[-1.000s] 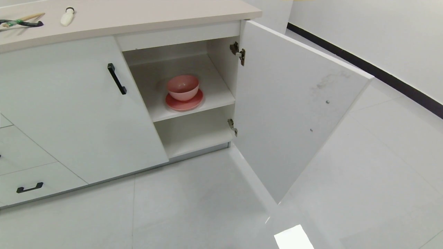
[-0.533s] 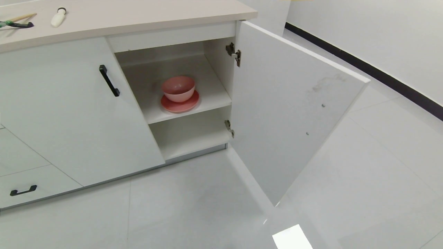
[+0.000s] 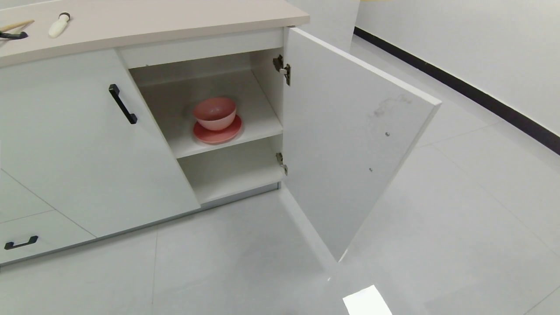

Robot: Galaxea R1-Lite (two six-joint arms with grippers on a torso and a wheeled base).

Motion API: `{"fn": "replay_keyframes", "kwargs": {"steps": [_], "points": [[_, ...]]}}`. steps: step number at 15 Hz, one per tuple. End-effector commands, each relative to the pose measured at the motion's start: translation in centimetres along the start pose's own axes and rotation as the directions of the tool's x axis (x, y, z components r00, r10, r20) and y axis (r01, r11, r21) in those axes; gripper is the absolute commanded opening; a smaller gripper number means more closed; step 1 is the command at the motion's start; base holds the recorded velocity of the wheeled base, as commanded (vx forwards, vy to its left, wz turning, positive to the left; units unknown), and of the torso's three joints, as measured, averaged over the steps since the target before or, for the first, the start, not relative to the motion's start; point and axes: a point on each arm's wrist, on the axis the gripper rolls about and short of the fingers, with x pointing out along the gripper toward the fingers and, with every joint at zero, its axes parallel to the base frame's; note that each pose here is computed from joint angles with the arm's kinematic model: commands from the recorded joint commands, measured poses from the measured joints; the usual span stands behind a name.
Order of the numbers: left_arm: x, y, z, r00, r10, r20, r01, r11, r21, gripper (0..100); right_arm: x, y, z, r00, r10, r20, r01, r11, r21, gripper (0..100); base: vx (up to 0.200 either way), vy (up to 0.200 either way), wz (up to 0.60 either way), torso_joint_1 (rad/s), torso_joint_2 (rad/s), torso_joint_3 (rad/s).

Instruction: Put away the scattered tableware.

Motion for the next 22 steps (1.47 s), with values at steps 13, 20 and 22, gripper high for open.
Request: {"fn": "replay_keyframes", "kwargs": {"steps": [13,20,22], "points": [[0.0,0.0,0.1,1.0,-0.006,0.003,0.006,1.0,0.006,100,12.8,0.9,-4.1,0.939,0.343,0.037,-0.342,0.939,-0.022,0,0.0,-0.015,0.0,0.0,0.0,0.001],[0.0,0.0,0.1,1.0,-0.006,0.005,0.006,0.997,0.076,100,14.2,2.0,-3.6,0.918,0.392,0.064,-0.39,0.92,-0.039,0,0.0,0.0,0.0,0.0,0.0,0.0],[0.0,0.0,0.0,1.0,-0.008,0.002,0.008,0.996,0.089,100,14.9,2.6,-3.1,0.908,0.412,0.08,-0.41,0.911,-0.046,0,0.0,0.0,0.0,0.0,0.0,0.0]]}}
